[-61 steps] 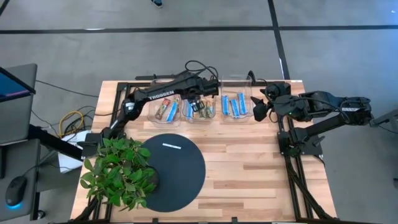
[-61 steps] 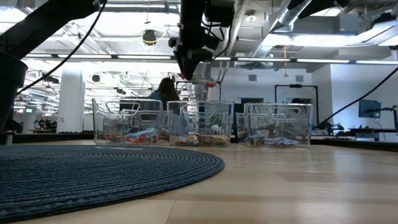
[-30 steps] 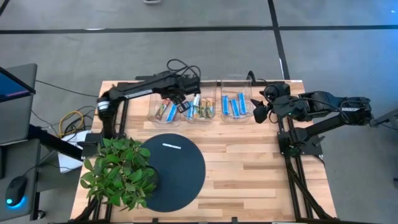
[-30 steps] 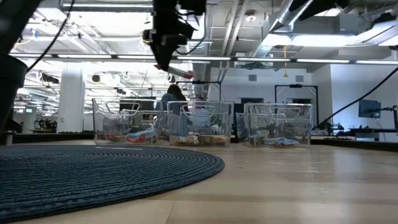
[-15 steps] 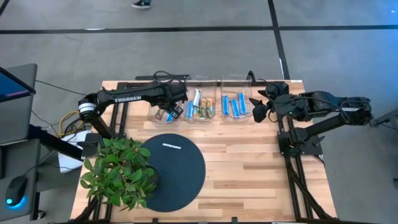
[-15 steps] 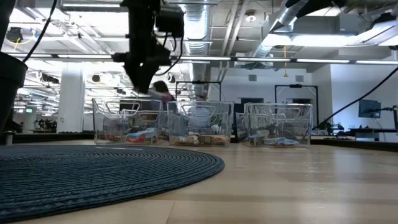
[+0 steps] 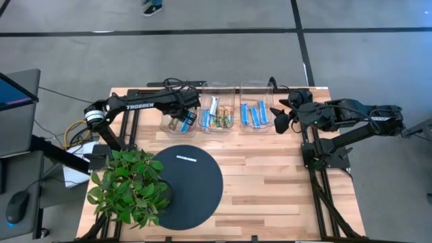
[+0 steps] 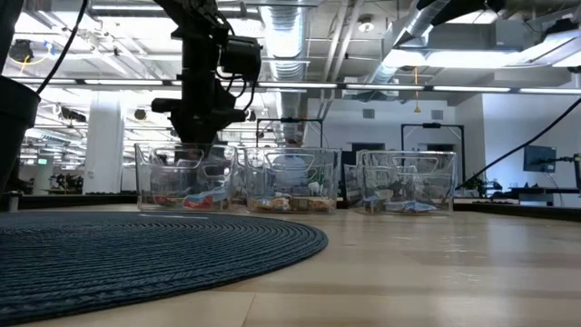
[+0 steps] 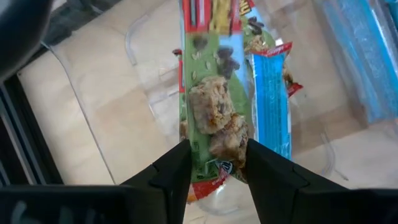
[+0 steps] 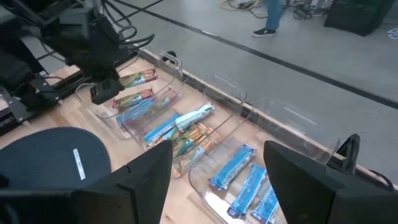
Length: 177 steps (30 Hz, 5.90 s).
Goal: Pick and place Granola Bars by type
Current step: Put the red granola bar into the left transparent bin, then return to Home Position
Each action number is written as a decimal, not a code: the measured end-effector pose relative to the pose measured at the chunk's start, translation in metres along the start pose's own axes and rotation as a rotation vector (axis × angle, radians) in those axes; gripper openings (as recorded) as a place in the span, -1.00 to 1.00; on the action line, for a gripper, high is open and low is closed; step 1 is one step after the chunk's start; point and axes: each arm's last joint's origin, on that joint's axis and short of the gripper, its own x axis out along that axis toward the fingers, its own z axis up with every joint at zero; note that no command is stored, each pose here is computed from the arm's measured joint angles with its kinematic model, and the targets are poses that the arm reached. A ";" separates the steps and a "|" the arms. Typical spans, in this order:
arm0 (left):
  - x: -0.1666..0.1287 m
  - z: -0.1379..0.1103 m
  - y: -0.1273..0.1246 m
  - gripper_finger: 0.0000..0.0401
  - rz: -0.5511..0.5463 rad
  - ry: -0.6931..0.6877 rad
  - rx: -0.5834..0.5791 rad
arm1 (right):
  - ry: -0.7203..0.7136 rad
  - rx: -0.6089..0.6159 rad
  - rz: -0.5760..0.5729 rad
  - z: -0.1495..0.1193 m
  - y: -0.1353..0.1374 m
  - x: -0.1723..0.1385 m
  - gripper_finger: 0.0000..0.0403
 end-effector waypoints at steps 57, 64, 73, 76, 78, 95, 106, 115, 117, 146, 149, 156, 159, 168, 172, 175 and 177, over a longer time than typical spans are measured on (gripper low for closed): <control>-0.082 -0.124 0.106 0.09 -0.927 -1.201 0.199 | -0.457 -0.069 0.705 -0.075 -0.038 0.053 0.21; -0.067 -0.147 0.122 0.09 -0.955 -1.246 0.097 | -0.470 -0.051 0.746 -0.100 -0.039 0.071 0.21; -0.049 -0.171 0.136 0.09 -1.040 -1.281 0.010 | -0.663 0.037 0.786 -0.150 -0.049 0.079 0.21; -0.045 -0.177 0.140 0.09 -1.052 -1.277 -0.006 | -0.665 0.059 0.770 -0.163 -0.053 0.079 0.21; -0.042 -0.181 0.142 0.09 -1.054 -1.265 -0.012 | -0.688 0.066 0.780 -0.169 -0.055 0.077 0.21; -0.017 -0.185 0.125 0.09 -1.194 -1.183 -0.017 | -0.694 0.113 0.750 -0.182 -0.069 0.061 0.21; 0.002 -0.198 0.106 0.09 -1.230 -1.196 -0.088 | -0.614 0.124 0.807 -0.189 -0.060 0.059 0.21; 0.014 -0.205 0.100 0.09 -1.119 -1.076 -0.101 | -0.533 0.131 0.708 -0.198 -0.057 0.063 0.21; 0.014 -0.205 0.100 0.09 -1.112 -1.075 -0.100 | -0.514 0.124 0.705 -0.200 -0.057 0.064 0.21; 0.014 -0.206 0.099 0.09 -1.159 -1.034 -0.085 | -0.433 0.121 0.613 -0.206 -0.061 0.073 0.21; 0.014 -0.206 0.099 0.09 -1.159 -1.034 -0.085 | -0.433 0.121 0.613 -0.206 -0.061 0.073 0.21; 0.015 -0.206 0.099 0.09 -1.159 -1.034 -0.085 | -0.433 0.121 0.612 -0.206 -0.061 0.073 0.21; 0.015 -0.206 0.099 0.09 -1.159 -1.034 -0.085 | -0.433 0.121 0.612 -0.206 -0.061 0.073 0.21; 0.014 -0.206 0.099 0.09 -1.158 -1.034 -0.085 | -0.433 0.121 0.612 -0.206 -0.061 0.073 0.21; 0.015 -0.206 0.099 0.09 -1.158 -1.033 -0.085 | -0.432 0.121 0.613 -0.206 -0.061 0.073 0.21; 0.014 -0.206 0.099 0.09 -1.158 -1.034 -0.085 | -0.432 0.120 0.613 -0.206 -0.061 0.073 0.21; 0.014 -0.206 0.099 0.09 -1.158 -1.034 -0.085 | -0.432 0.120 0.613 -0.206 -0.061 0.073 0.21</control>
